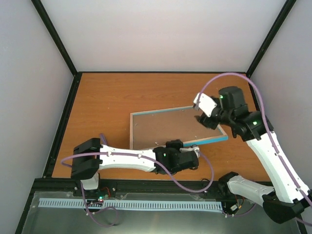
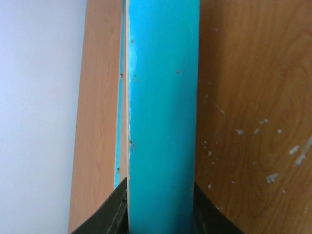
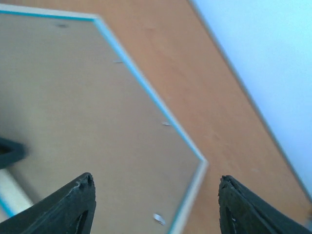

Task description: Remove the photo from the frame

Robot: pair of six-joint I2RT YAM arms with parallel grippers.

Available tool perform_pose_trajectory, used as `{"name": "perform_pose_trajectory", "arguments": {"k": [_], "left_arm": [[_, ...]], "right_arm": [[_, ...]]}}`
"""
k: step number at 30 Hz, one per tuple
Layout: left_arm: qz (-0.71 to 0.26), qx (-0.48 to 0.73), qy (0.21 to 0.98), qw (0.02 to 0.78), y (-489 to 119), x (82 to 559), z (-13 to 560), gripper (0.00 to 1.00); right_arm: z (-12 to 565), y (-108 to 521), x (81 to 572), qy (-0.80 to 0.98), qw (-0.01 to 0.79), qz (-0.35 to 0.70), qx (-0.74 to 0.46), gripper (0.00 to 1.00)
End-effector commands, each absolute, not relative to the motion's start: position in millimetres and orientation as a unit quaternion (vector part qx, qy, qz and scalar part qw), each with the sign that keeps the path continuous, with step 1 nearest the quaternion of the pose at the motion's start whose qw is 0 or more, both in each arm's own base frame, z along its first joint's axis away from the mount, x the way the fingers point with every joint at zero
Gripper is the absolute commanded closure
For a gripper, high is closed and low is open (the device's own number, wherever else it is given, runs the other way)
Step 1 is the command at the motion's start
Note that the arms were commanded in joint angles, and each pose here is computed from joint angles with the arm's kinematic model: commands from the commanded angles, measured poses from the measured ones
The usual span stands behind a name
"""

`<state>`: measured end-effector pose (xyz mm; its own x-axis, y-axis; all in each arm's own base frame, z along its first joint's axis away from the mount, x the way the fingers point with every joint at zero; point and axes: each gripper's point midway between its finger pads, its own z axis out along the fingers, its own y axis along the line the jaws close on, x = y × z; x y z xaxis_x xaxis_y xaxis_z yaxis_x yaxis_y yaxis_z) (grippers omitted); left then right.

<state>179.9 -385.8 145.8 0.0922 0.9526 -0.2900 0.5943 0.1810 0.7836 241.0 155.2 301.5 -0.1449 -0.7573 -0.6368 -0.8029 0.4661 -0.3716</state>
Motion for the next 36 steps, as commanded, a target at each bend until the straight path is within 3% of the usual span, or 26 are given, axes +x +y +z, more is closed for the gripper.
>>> {"name": "perform_pose_trajectory", "arguments": {"k": [1, 4, 13, 16, 18, 36], "left_arm": [[0.127, 0.507, 0.718, 0.46, -386, 192, 227, 0.97], [0.111, 0.486, 0.728, 0.471, -385, 195, 256, 0.99], [-0.023, 0.389, 0.766, 0.511, -379, 216, 357, 0.99], [-0.061, 0.362, 0.774, 0.516, -368, 225, 378, 0.99], [-0.083, 0.345, 0.778, 0.518, -362, 233, 388, 0.99], [-0.267, 0.19, 0.806, 0.494, -287, 320, 448, 0.99]], "right_arm": [[357, 101, 275, 0.779, 0.482, -0.079, -0.393, 0.32], [377, 70, 287, 0.787, 0.511, -0.129, -0.321, 0.27], [422, 1, 301, 0.782, 0.538, -0.239, -0.206, 0.27], [447, -17, 295, 0.761, 0.577, -0.255, -0.153, 0.16], [451, -17, 292, 0.754, 0.588, -0.253, -0.149, 0.16], [384, 11, 316, 0.808, 0.527, -0.172, -0.2, 0.16]]}}
